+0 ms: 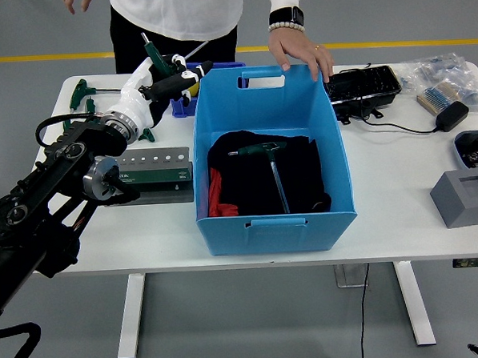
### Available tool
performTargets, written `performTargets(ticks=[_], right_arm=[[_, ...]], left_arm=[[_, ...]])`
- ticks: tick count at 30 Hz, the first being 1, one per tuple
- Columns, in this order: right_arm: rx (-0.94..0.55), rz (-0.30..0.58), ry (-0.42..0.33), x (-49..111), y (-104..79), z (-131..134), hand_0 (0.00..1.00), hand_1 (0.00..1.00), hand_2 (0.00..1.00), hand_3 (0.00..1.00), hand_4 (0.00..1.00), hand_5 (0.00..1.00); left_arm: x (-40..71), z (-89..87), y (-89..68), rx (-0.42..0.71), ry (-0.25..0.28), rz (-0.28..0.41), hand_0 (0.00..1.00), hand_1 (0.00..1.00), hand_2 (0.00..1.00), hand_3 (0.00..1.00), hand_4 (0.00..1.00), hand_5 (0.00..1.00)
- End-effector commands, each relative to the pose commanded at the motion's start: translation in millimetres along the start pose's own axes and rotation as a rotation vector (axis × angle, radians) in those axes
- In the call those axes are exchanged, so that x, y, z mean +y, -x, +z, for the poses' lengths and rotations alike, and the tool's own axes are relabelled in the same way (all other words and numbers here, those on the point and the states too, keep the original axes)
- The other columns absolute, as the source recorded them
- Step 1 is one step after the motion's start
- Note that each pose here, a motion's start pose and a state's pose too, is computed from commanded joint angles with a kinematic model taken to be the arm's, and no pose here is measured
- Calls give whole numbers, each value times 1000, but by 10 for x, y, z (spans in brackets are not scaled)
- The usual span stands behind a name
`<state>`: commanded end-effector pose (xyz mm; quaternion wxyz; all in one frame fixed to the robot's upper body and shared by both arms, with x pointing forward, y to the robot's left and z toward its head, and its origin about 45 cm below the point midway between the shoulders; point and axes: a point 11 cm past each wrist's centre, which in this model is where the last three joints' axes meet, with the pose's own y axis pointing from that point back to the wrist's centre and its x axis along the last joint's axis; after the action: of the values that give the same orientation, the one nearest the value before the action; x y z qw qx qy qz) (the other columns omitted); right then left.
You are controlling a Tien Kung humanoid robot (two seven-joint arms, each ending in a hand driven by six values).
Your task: Lift tool from toolbox,place it in box,lift tool from toolbox,place it in box
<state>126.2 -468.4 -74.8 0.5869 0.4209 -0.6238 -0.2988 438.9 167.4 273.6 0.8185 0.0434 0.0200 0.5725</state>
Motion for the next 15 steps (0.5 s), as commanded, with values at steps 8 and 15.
performTargets(ticks=[8, 15], right_arm=[[6, 0, 3, 0, 4, 11, 618, 602, 670, 543, 777, 647], [8, 3, 1, 1, -2, -5, 618, 603, 672, 542, 776, 649]], left_arm=[[-105, -203, 369, -455, 94, -153, 46, 14, 101, 138, 751, 251], [-241, -464, 465, -853, 85, -234, 53, 16, 102, 139, 748, 248]])
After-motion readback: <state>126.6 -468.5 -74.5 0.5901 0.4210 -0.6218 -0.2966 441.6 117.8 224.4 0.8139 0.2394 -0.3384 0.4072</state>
